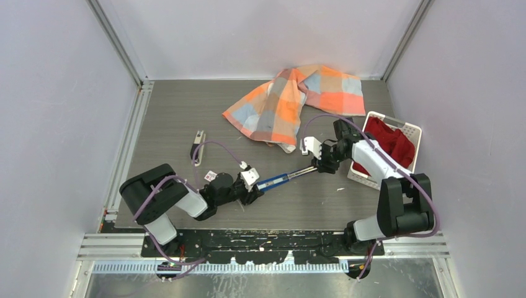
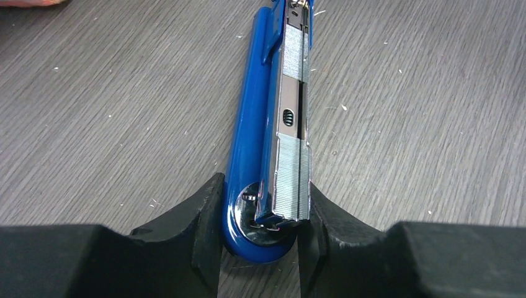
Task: Unload the staples from the stapler
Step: Unload the staple at the center of the board.
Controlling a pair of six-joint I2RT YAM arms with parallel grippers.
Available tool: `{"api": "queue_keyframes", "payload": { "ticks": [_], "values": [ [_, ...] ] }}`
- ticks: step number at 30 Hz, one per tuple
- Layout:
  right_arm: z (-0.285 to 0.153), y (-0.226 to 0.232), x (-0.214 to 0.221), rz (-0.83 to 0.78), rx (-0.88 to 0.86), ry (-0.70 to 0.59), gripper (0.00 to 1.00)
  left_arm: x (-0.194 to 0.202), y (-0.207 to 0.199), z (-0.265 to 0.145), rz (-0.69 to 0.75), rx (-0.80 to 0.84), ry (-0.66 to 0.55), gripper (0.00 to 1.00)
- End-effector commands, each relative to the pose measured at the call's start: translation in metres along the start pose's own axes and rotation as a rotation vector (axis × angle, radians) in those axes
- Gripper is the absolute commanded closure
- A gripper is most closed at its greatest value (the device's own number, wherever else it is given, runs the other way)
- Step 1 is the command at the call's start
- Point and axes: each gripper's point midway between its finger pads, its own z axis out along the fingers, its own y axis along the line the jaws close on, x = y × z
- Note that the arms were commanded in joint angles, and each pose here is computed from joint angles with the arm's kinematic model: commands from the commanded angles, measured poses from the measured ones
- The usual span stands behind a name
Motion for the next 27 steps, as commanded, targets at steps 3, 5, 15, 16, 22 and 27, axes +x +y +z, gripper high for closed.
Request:
{"api": "queue_keyframes", "payload": {
  "ticks": [3, 5, 15, 16, 22, 27],
  "values": [
    [0.013, 0.002, 0.013, 0.069, -0.032, 0.040, 0.99, 0.017, 0.001, 0.004, -0.141, 0.009, 0.057, 0.89],
    [0.017, 0.003, 0.016, 0.086, -0.051, 0.045, 0.99, 0.014, 0.001, 0.005, -0.169, 0.021, 0.051, 0.80],
    [0.020, 0.008, 0.015, 0.095, -0.087, 0.032, 0.99, -0.008, 0.001, 0.001, -0.235, 0.020, -0.017, 0.41],
    [0.020, 0.008, 0.015, 0.093, -0.089, 0.032, 0.99, -0.012, 0.002, -0.001, -0.237, 0.015, -0.028, 0.39],
    [0.015, 0.008, 0.016, 0.095, -0.087, 0.025, 0.99, -0.037, 0.009, -0.021, -0.256, -0.042, -0.091, 0.30],
    [0.012, 0.007, 0.014, 0.090, -0.085, 0.015, 0.99, -0.059, 0.016, -0.044, -0.259, -0.104, -0.099, 0.28]
  ]
}}
